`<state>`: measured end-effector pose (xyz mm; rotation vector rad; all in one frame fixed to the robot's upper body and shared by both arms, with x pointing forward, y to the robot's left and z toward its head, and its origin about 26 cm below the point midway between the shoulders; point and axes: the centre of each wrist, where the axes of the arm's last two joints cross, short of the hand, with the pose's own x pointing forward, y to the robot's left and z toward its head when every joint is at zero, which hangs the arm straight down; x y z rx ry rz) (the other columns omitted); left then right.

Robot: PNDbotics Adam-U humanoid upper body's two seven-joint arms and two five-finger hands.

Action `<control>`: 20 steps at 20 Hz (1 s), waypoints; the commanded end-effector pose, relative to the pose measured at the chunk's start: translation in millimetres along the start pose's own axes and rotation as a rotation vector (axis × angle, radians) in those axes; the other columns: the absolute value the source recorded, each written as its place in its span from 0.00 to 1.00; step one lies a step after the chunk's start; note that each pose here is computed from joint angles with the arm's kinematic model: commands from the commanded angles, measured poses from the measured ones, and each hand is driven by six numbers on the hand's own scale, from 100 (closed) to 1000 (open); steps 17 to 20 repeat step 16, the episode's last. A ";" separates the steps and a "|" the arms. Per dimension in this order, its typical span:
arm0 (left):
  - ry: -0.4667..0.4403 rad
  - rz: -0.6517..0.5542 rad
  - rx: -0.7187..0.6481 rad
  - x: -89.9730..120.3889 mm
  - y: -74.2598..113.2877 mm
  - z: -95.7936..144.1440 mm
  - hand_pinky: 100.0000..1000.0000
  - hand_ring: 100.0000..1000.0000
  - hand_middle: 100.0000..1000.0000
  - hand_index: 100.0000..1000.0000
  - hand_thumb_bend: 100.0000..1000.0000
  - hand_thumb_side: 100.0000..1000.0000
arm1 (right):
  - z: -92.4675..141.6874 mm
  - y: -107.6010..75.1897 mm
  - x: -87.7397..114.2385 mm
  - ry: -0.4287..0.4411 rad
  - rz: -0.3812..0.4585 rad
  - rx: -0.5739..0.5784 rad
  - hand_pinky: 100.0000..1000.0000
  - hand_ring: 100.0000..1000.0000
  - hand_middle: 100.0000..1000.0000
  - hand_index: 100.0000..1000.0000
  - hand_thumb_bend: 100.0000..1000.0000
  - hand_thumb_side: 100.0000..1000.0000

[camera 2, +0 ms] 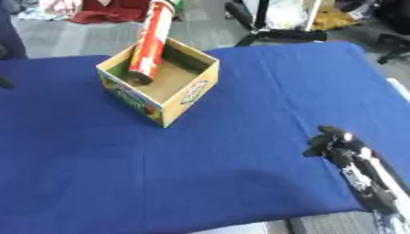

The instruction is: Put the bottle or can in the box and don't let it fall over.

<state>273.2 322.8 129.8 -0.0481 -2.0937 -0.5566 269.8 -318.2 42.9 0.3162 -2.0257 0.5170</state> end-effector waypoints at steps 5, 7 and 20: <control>0.126 0.098 0.032 -31.8 -26.5 1.2 0.58 0.87 0.76 0.99 0.00 0.88 | -1.9 0.0 1.3 -0.005 0.001 0.017 0.69 0.61 0.65 0.87 0.00 0.55; 0.130 0.104 0.028 -33.7 -28.2 1.0 0.58 0.87 0.76 0.98 0.00 0.88 | -2.0 0.1 1.3 -0.007 0.000 0.019 0.69 0.61 0.65 0.87 0.00 0.55; 0.150 0.112 0.015 -38.3 -31.9 2.6 0.57 0.86 0.75 0.98 0.00 0.89 | -0.5 -0.5 1.0 -0.003 0.002 0.013 0.69 0.61 0.65 0.87 0.00 0.55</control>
